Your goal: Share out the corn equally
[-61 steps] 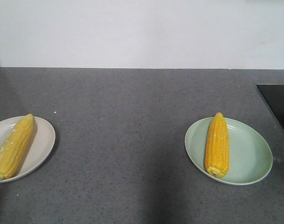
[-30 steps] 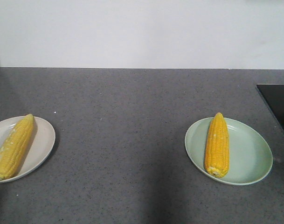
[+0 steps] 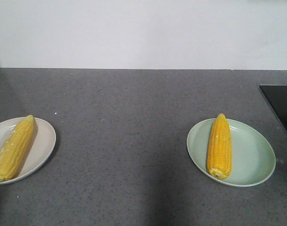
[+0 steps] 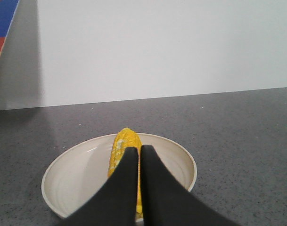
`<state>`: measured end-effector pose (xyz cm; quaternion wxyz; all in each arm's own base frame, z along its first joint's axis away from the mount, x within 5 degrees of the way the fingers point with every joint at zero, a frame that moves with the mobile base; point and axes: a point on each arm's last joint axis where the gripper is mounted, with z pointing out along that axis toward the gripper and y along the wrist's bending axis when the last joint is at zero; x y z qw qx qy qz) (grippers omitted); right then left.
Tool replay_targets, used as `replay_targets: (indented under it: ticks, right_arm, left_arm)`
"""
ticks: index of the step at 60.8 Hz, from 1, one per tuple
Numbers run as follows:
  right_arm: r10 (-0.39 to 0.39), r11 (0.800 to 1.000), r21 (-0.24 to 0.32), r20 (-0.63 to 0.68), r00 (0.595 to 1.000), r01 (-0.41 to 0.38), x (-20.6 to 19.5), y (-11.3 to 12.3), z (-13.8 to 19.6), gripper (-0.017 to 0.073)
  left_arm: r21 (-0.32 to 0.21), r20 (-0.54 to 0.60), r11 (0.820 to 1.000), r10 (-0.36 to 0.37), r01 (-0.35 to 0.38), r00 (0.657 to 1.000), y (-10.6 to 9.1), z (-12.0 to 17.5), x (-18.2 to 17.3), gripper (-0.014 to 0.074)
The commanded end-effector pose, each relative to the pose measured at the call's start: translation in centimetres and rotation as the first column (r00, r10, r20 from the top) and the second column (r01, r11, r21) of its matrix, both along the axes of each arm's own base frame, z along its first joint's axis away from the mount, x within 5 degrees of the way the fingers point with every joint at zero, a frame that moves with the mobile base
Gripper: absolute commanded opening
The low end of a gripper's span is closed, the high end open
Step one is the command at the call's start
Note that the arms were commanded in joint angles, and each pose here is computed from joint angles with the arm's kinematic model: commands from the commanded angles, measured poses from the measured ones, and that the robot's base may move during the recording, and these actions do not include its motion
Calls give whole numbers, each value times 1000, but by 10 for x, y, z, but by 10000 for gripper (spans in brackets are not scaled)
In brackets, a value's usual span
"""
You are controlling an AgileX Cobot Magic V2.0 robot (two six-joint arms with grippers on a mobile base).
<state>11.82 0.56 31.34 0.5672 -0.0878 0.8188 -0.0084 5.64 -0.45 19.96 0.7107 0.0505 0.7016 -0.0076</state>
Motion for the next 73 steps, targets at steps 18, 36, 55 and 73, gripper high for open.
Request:
replay_targets:
  ticks: [18, 36, 55, 73]
  right_arm:
    - [-168, 985, 91, 359, 918, 144, -29, -11, -49, -10]
    - [-165, 985, 123, 473, 866, 121, -57, -8, -93, -10]
    - [-168, 985, 125, 492, 854, 122, -63, -8, -104, -10]
    - [-165, 985, 126, 509, 845, 117, -63, -8, -102, -10]
  left_arm:
    - [-21, 78, 1000, -7, 9, 997, -1, 4, -1, -6]
    - [-21, 78, 1000, -7, 9, 997, -1, 4, -1, -6]
    - [-20, 76, 1000, -7, 9, 997, -1, 4, -1, -6]
    - [-19, 76, 1000, -7, 9, 997, -1, 4, -1, -6]
